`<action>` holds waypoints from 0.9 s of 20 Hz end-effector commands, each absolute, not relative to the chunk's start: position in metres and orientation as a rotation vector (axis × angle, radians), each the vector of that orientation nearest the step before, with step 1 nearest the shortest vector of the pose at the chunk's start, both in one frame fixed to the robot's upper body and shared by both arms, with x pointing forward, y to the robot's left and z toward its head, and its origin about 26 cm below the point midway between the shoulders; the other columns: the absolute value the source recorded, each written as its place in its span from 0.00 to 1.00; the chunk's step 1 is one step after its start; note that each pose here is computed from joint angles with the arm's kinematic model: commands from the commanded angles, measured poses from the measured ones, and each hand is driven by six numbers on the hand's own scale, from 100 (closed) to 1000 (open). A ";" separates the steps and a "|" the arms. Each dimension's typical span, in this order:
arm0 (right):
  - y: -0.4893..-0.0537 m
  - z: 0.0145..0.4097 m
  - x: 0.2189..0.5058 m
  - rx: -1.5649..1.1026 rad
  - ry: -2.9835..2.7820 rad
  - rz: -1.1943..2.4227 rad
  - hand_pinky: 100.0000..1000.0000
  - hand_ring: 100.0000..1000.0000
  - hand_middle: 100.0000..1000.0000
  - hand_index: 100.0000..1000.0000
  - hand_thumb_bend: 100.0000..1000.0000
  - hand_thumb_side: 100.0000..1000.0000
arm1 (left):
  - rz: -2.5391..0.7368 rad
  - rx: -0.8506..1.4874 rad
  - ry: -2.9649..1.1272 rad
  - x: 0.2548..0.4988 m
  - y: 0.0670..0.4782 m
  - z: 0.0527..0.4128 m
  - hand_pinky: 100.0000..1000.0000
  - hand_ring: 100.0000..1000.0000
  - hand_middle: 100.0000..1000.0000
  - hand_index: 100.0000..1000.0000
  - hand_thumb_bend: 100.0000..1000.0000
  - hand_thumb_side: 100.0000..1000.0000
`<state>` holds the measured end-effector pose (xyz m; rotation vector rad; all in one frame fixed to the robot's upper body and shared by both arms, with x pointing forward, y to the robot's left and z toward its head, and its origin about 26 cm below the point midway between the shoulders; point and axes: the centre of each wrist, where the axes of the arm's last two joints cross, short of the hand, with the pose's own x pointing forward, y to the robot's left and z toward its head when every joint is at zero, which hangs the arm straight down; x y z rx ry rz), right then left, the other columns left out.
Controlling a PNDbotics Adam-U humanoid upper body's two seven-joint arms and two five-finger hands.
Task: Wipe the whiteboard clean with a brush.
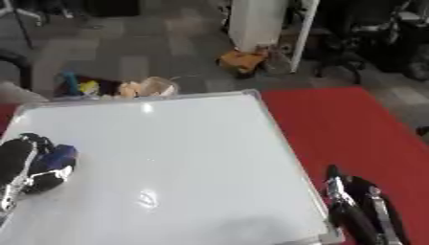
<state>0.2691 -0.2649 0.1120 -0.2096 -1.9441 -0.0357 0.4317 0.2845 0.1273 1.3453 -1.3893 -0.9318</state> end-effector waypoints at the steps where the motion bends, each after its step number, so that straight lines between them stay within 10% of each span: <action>1: -0.268 0.119 0.269 -0.224 -1.972 -0.031 0.00 0.00 0.00 0.32 0.00 0.50 | -0.907 1.364 -1.295 0.428 0.309 0.118 0.49 0.46 0.41 0.50 0.37 0.27; 18: -0.268 0.121 0.269 -0.221 -1.975 -0.030 0.00 0.00 0.00 0.32 0.00 0.50 | -0.929 1.335 -1.328 0.430 0.299 0.119 0.49 0.47 0.41 0.50 0.35 0.27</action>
